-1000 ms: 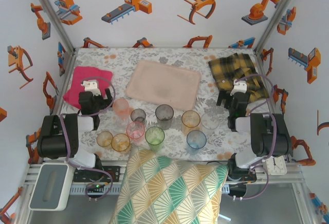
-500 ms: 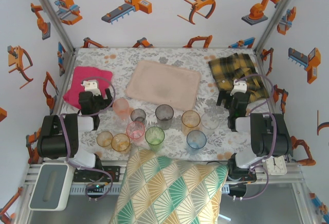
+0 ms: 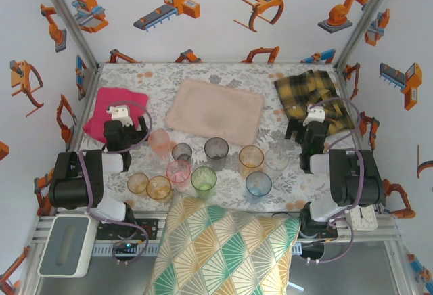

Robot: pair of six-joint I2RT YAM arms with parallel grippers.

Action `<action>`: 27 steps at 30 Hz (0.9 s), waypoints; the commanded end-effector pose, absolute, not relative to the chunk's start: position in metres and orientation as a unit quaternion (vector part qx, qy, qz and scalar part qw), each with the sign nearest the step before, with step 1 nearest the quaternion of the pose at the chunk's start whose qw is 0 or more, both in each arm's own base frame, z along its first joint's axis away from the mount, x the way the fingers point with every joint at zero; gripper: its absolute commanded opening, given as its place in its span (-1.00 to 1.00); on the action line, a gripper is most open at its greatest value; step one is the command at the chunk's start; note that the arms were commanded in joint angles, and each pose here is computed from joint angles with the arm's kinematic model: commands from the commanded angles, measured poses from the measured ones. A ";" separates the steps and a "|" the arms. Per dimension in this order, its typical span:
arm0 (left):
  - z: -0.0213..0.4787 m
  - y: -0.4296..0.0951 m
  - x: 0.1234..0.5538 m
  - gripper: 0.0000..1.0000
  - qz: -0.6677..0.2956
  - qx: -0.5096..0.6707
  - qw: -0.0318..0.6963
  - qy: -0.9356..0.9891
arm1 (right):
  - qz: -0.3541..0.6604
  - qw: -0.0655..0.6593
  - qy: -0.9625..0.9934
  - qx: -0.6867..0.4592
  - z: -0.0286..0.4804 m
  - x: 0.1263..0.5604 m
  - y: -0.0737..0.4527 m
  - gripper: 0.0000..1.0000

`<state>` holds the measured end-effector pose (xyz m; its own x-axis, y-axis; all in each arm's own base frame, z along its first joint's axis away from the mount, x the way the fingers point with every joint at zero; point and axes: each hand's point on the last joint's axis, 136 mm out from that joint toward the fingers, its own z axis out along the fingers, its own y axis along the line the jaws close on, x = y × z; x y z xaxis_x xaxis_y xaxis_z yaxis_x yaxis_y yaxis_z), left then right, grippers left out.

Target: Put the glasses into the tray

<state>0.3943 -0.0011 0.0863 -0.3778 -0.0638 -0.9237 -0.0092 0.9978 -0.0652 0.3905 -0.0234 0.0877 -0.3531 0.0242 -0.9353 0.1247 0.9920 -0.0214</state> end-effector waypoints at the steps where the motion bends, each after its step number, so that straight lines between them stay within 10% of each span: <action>1: 0.089 -0.001 0.398 0.94 -0.019 -0.015 0.559 0.829 | -0.050 0.570 0.819 0.052 0.090 0.393 -0.027 0.98; 27: 0.130 0.010 0.397 0.94 0.007 -0.040 0.479 0.877 | -0.086 0.503 0.834 0.207 0.208 0.336 -0.061 0.99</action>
<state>0.4081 0.0067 0.1305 -0.4349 -0.0646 -0.8982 -0.0573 0.9974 -0.0440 0.3614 -0.0518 0.2023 -0.3088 0.1265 -0.9427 0.3166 0.9483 0.0235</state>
